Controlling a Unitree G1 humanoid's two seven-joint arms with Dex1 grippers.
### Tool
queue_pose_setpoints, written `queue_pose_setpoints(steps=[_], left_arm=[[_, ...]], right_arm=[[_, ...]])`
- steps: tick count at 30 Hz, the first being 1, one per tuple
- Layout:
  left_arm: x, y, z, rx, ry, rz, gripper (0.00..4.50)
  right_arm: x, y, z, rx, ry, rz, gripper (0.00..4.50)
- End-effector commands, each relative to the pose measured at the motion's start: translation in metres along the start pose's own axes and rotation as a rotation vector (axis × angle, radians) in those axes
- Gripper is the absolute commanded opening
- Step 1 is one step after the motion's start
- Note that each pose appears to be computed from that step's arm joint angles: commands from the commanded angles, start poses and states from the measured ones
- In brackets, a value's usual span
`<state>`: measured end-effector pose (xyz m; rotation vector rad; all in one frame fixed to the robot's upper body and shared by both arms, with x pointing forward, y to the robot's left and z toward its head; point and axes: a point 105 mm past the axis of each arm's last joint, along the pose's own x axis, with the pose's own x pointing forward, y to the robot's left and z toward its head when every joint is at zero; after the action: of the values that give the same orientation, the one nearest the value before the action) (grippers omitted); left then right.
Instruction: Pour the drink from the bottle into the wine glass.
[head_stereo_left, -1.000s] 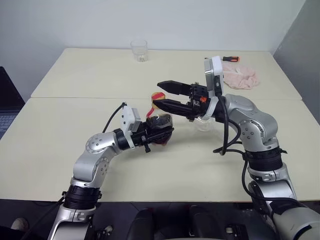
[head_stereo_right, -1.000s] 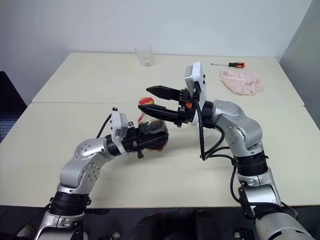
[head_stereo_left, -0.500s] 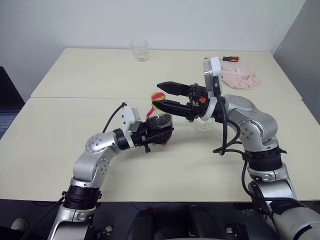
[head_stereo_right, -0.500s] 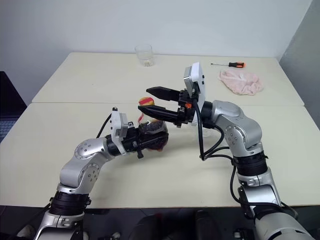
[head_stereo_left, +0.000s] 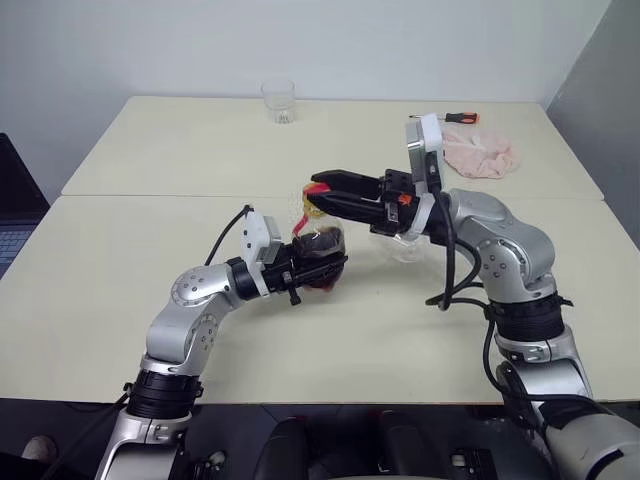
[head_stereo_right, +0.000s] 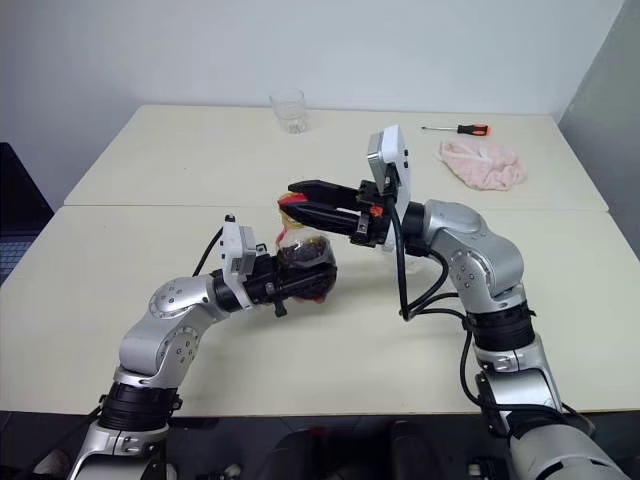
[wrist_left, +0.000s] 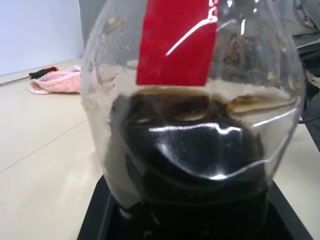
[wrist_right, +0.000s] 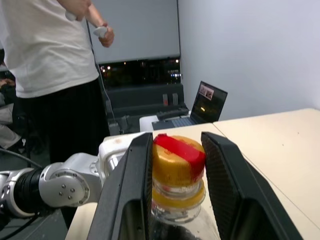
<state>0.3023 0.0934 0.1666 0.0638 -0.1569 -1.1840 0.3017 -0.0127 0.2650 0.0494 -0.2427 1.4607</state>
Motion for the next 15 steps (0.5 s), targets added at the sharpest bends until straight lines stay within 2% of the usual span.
queue_pose_setpoints(steps=[1,15], left_arm=[[0.002,-0.002,0.022,0.074,-0.056,-0.019,1.7],[-0.005,0.001,0.017,0.072,-0.04,0.007,1.7]], right_arm=[[0.002,0.001,0.009,-0.032,-0.015,0.012,1.17],[-0.003,0.003,0.019,-0.042,-0.036,-0.003,1.17]])
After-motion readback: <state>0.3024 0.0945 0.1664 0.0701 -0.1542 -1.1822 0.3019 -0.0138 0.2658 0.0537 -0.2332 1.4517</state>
